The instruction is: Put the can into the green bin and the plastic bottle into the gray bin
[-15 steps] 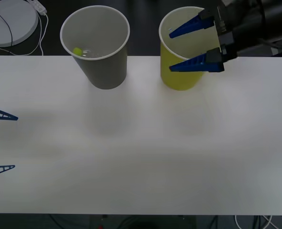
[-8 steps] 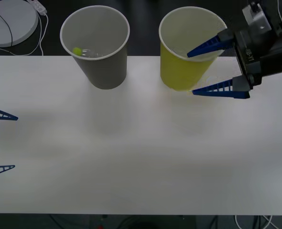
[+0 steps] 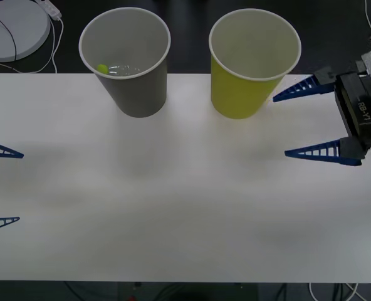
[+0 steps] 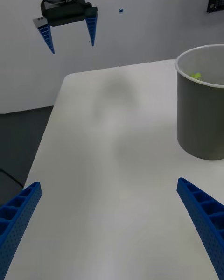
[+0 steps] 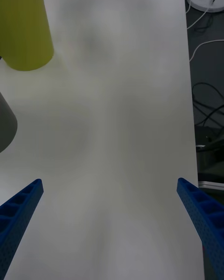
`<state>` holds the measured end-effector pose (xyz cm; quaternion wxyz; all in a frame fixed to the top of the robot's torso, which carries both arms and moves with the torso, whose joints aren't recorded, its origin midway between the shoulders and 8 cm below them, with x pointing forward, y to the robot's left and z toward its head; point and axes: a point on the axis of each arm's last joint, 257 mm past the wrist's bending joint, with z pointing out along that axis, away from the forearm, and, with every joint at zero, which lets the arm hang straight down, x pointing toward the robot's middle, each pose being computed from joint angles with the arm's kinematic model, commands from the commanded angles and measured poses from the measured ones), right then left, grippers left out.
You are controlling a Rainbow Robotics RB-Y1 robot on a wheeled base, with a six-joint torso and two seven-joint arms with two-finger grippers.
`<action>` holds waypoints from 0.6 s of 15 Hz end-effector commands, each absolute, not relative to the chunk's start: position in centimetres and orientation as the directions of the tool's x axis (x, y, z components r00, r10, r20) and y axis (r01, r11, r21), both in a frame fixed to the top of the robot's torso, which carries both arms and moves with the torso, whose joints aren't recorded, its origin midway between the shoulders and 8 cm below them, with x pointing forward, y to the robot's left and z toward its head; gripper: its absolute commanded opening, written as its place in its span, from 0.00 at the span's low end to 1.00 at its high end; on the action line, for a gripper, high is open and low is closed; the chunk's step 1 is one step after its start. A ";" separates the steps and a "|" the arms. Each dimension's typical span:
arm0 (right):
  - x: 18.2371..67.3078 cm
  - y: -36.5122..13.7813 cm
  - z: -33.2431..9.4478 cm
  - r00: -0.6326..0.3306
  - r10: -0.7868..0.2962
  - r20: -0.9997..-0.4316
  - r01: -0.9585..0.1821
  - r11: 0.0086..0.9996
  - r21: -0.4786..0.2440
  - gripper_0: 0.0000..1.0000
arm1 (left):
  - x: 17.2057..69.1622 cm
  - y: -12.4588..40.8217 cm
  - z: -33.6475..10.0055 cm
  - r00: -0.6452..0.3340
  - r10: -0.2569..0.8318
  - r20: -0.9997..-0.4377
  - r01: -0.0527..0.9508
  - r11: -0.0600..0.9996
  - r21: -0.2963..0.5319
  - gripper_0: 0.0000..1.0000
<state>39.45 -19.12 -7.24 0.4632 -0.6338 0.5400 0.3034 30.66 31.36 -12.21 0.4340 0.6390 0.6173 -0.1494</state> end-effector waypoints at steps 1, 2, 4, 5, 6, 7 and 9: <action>38.3 -20.7 -8.0 0.265 -0.388 -0.883 -0.957 0.003 -0.288 1.00 | 30.7 31.4 -12.2 0.193 0.659 -0.727 0.919 0.139 0.370 1.00; 37.8 -21.2 -8.2 0.277 -0.380 -0.883 -0.954 0.000 -0.300 1.00 | 30.7 31.4 -12.2 0.193 0.659 -0.727 0.919 0.139 0.370 1.00; 36.6 -22.0 -8.7 0.297 -0.354 -0.887 -0.951 -0.022 -0.309 1.00 | 30.7 31.4 -12.2 0.193 0.659 -0.727 0.919 0.139 0.370 1.00; 35.9 -22.4 -9.0 0.304 -0.341 -0.889 -0.950 -0.035 -0.311 1.00 | 30.7 31.4 -12.2 0.193 0.659 -0.727 0.919 0.139 0.370 1.00; 35.4 -22.9 -9.2 0.311 -0.330 -0.891 -0.948 -0.043 -0.315 1.00 | 30.7 31.4 -12.2 0.193 0.659 -0.727 0.919 0.139 0.370 1.00; 34.9 -23.2 -9.5 0.317 -0.321 -0.892 -0.947 -0.051 -0.318 1.00 | 30.7 31.4 -12.2 0.193 0.659 -0.727 0.919 0.139 0.370 1.00; 34.0 -23.7 -10.0 0.327 -0.300 -0.896 -0.944 -0.058 -0.325 1.00 | 30.7 31.4 -12.2 0.193 0.659 -0.727 0.919 0.139 0.370 1.00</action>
